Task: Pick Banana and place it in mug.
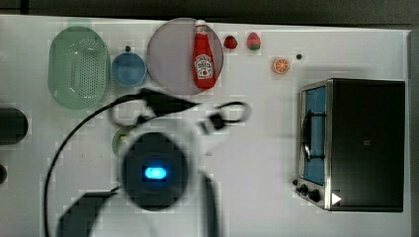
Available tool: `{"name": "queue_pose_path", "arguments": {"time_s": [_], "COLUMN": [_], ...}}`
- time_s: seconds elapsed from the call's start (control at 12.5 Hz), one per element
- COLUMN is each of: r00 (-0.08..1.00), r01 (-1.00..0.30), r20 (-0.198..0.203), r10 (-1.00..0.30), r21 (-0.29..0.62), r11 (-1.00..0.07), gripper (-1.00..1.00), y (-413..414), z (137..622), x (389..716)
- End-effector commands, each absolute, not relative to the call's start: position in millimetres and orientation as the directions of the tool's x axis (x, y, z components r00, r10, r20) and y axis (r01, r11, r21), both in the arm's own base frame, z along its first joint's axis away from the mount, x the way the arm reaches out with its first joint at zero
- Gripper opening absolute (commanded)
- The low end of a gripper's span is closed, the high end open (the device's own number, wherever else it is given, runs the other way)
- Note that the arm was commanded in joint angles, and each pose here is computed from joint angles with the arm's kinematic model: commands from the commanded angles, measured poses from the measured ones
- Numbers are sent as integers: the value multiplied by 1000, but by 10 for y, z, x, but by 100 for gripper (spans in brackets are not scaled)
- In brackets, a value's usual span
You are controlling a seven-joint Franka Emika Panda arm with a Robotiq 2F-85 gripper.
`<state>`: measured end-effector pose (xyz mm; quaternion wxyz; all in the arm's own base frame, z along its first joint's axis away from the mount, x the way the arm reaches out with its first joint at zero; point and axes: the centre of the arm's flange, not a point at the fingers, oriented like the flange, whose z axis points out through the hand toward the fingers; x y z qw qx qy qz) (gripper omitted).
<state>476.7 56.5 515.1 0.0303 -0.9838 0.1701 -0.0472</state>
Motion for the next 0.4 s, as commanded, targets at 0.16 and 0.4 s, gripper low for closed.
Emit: {"name": "queue_pose_path", "arguments": {"time_s": [0.16,0.4], "r00": [858,848], "r01": [-512,-526], "r20": [0,83], "r10": [-513,-524], "r21": [-62,0], "r11": [-857,-851], "gripper": [100,100], "y": [-316,-560], "z": [5780,6244], "x": [4806,4830]}}
